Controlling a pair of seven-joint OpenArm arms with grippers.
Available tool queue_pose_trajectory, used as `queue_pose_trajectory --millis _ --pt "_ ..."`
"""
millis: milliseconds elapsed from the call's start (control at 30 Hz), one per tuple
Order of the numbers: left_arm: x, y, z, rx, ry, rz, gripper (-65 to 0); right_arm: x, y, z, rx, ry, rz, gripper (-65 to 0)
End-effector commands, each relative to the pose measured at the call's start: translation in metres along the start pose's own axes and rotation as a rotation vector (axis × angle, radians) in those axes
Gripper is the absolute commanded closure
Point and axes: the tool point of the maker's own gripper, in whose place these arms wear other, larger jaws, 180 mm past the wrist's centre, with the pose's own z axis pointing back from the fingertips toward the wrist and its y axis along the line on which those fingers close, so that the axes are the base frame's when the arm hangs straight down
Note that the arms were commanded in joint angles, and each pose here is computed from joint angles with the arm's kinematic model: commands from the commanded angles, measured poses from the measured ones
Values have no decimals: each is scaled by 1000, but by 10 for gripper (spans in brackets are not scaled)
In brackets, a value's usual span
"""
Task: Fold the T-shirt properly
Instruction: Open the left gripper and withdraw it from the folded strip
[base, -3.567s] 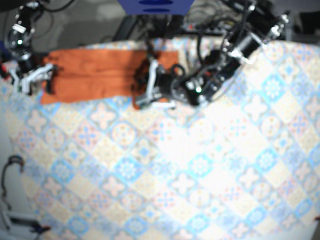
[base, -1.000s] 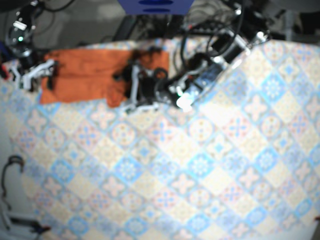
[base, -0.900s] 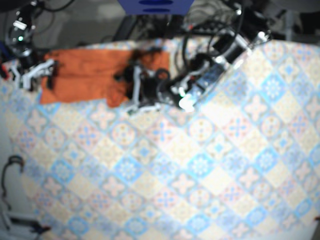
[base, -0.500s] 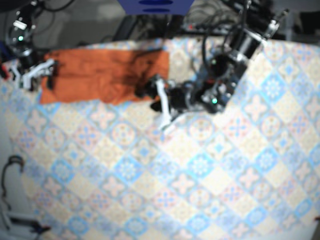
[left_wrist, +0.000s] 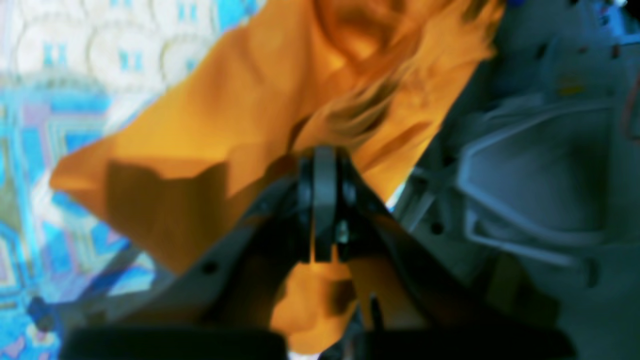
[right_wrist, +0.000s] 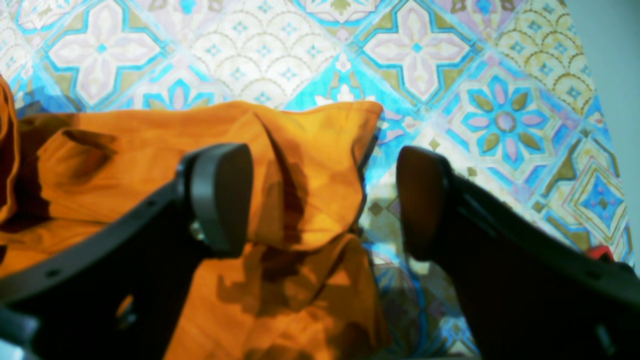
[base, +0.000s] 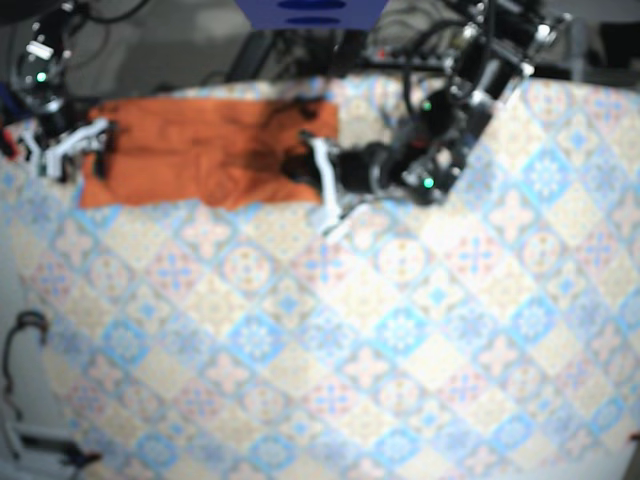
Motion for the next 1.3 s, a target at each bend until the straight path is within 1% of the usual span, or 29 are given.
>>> queue_pose_trajectory --millis 0,100,300,500,700,800,933,1067,1133,1267 --pt "17 0 7 -13 -56 -2 0 14 -6 2 -4 -45 14 -434" --pt "20 4 12 -23 -77 25 0 13 -4 2 -2 -45 10 -434" --pt "8 11 7 -28 -56 88 0 11 0 1 0 -45 -5 -434" --pt "6 14 7 -18 -57 102 0 7 4 0 3 -43 -19 -434" --pt "9 26 8 42 -65 176 0 6 8 0 5 -44 -30 -434" --pt "13 33 8 76 -95 215 0 5 9 0 5 -44 -32 -434" --pt "3 47 5 108 -88 275 0 5 9 0 5 -44 -32 -434" --pt "-3 52 -6 107 -71 320 0 1 9 2 5 -33 -32 -434" --pt "-3 48 -15 90 -70 340 0 0 9 3 6 -32 -32 -434" --pt "4 38 -23 64 -81 344 0 0 9 3 6 -30 -32 -434"
